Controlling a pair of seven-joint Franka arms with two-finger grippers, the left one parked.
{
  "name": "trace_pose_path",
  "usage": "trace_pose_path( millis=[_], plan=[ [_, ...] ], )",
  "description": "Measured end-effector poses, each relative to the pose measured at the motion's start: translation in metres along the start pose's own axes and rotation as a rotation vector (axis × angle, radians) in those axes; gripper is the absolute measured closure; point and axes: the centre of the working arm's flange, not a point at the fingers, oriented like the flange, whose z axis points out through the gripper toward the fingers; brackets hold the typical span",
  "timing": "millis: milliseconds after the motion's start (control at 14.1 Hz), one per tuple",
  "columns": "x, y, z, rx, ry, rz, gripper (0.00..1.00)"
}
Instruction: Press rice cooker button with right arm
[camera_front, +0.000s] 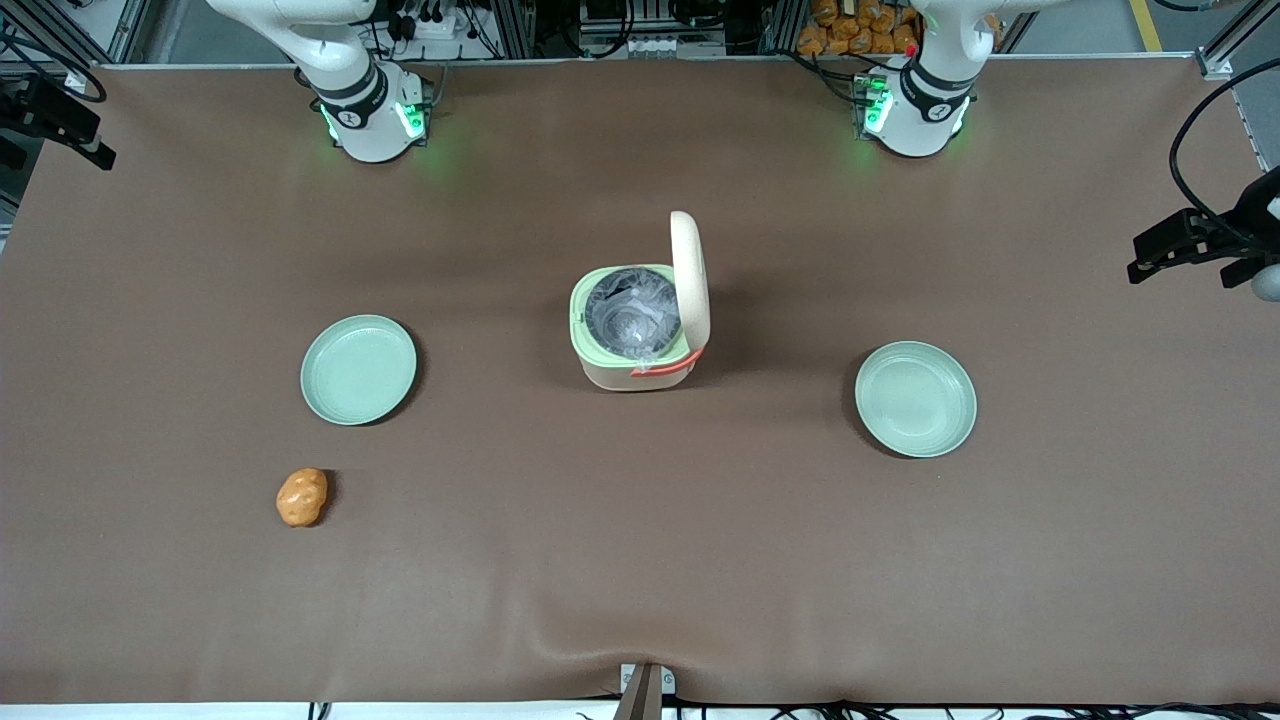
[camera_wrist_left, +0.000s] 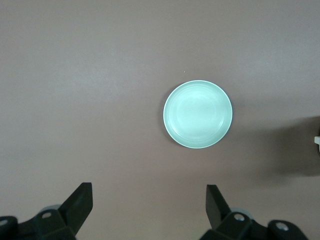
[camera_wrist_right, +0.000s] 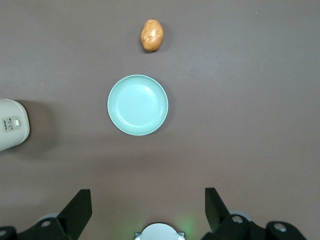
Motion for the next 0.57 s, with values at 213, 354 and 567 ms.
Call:
trace_pose_path(
  millis=[213,354,567],
  plan=[
    [0.0003,-0.0042,-0.0036,-0.002,0.01,-0.013,0.0],
    [0.0004,-0.0081,-0.0043,-0.003,0.011,-0.02,0.0],
    [0.0008,-0.0091,-0.0038,-0.003,0.01,-0.023,0.0]
  ],
)
